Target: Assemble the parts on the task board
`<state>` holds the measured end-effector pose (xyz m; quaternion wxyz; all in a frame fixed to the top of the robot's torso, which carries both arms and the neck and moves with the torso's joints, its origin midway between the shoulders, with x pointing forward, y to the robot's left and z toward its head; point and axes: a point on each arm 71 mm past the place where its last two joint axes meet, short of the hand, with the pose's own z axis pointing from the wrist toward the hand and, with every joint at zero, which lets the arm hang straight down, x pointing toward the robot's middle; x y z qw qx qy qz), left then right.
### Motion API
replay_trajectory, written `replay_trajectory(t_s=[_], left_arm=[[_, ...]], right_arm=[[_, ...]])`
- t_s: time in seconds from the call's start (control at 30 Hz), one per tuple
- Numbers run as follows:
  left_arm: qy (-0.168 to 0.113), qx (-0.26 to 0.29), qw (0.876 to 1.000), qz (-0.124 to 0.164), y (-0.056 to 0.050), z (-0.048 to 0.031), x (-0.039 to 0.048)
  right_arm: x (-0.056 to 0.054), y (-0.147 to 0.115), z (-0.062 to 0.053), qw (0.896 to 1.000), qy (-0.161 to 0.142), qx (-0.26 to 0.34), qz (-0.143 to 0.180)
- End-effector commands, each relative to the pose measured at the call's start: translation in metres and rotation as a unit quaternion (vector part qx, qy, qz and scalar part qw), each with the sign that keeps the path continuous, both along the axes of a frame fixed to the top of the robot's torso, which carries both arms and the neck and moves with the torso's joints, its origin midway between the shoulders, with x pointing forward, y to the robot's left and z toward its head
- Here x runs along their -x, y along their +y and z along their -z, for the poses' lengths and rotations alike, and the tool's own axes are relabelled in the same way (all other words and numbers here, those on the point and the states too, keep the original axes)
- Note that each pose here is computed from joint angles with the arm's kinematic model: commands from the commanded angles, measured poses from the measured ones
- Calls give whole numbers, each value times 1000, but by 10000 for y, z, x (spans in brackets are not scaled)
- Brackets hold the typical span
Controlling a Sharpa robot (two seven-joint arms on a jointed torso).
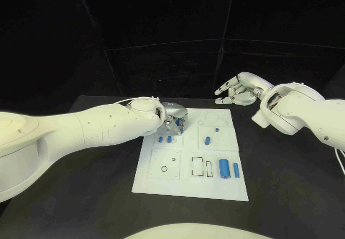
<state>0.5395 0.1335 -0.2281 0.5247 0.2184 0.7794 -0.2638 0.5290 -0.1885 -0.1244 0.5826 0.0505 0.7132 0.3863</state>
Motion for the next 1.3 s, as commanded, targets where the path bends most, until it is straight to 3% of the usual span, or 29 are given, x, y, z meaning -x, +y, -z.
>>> replay_trajectory(t_s=[0.03,0.43,0.77,0.97,1.3], left_arm=[[7,-13,1000,-1,7,55,11],[-26,21,999,0,40,-8,29],[-36,82,996,-11,82,-238,42],[-28,95,995,-21,209,-334,85],[-10,80,996,-48,517,-325,103]], right_arm=[[3,16,-22,1000,-6,-2,-4],[0,9,-23,1000,-7,-3,-3],[-9,-1,-21,1000,-7,-2,-2],[-12,-14,-19,1000,-6,-1,0],[-13,-33,-18,1000,-6,0,2]])
